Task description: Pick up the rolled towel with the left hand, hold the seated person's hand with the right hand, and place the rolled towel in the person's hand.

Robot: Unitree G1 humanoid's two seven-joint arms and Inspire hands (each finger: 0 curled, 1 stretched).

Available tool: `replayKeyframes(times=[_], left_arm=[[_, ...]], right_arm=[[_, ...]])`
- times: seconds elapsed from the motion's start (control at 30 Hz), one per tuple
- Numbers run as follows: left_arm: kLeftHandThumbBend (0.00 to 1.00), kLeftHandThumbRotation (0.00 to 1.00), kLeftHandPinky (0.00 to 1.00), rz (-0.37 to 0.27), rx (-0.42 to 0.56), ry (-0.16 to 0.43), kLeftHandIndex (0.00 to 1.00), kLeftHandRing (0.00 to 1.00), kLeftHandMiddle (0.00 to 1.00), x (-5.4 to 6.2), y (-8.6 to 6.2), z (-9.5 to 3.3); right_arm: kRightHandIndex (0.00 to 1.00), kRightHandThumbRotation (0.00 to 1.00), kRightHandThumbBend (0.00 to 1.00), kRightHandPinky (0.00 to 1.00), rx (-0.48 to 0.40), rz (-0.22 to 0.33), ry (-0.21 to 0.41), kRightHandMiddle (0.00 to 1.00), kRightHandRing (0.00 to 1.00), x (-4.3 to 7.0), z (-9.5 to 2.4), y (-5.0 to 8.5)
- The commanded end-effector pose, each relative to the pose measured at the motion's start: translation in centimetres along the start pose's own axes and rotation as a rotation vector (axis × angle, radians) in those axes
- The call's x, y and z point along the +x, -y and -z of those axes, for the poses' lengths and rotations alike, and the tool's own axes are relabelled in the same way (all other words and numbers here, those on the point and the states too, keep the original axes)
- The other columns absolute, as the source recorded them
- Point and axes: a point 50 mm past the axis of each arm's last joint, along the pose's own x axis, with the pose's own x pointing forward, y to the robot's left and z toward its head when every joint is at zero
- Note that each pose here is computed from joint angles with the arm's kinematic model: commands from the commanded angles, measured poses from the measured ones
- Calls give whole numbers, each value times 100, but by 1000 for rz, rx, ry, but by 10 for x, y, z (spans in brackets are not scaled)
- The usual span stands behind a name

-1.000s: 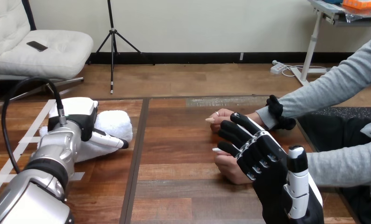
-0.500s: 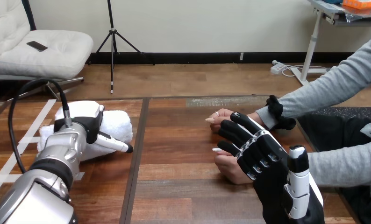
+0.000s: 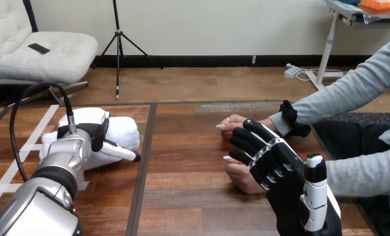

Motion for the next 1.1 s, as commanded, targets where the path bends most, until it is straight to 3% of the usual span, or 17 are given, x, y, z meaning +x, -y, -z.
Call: replayKeyframes(times=[0.0,0.7,1.07], left_arm=[[100,73,100,-62,-6,26,100,100,100,1,-27,-11],[100,79,100,-45,-1,42,100,100,100,1,-18,-14],[88,78,100,-40,-5,43,99,100,100,1,-16,-14]], right_arm=[[84,100,70,86,-29,-40,100,85,87,11,-18,-3],[85,100,69,85,-27,-35,101,84,87,10,-18,-3],[85,100,69,84,-31,-33,103,84,87,10,-18,-3]])
